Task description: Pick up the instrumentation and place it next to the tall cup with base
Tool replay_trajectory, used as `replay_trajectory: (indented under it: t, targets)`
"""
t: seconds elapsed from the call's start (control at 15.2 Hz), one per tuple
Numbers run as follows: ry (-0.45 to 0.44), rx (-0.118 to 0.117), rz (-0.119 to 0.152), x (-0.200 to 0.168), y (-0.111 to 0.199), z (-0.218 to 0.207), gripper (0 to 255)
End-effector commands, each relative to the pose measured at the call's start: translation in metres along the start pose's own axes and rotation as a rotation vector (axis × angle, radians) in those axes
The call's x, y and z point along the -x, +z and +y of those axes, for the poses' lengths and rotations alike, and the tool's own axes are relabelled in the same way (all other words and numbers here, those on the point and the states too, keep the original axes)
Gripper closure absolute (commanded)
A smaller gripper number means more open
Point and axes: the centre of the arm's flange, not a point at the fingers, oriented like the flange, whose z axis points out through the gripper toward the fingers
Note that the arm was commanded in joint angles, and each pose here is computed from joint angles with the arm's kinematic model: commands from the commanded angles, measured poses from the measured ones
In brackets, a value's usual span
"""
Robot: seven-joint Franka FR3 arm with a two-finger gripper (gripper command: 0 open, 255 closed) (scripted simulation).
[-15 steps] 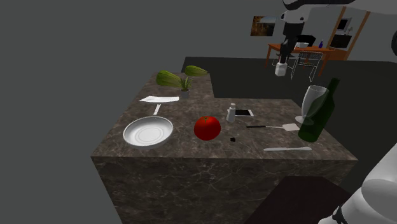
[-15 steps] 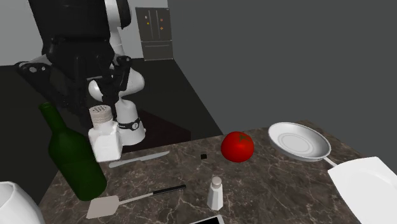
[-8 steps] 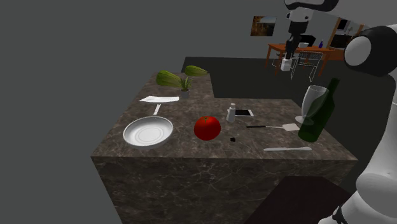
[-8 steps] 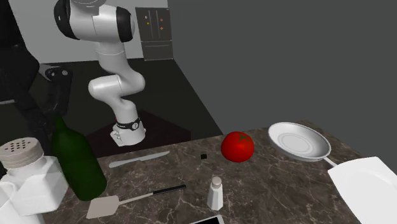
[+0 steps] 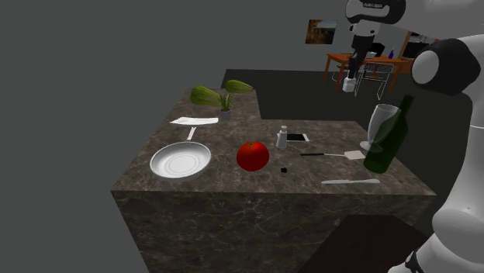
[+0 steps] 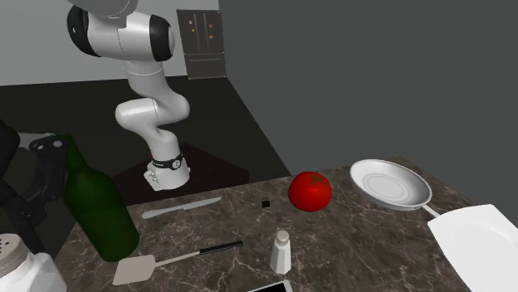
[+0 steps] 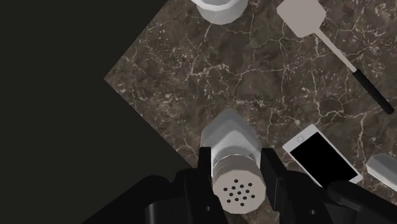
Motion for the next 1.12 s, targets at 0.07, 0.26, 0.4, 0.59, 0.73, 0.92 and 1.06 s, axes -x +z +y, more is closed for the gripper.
replay_trajectory:
  t: [0.07, 0.26, 0.4, 0.59, 0.73, 0.92, 1.06]
  targets:
    - [0.000, 0.000, 0.000, 0.001, 0.016, -0.002, 255]
    - [0.000, 0.000, 0.000, 0.001, 0.031, -0.003, 255]
    - [0.000, 0.000, 0.000, 0.001, 0.042, -0.004, 255]
    - [0.000, 0.000, 0.000, 0.001, 0.058, -0.006, 255]
    - [0.000, 0.000, 0.000, 0.001, 0.068, -0.007, 255]
    - [0.000, 0.000, 0.000, 0.001, 0.084, -0.009, 255]
    - [0.000, 0.000, 0.000, 0.001, 0.094, -0.010, 255]
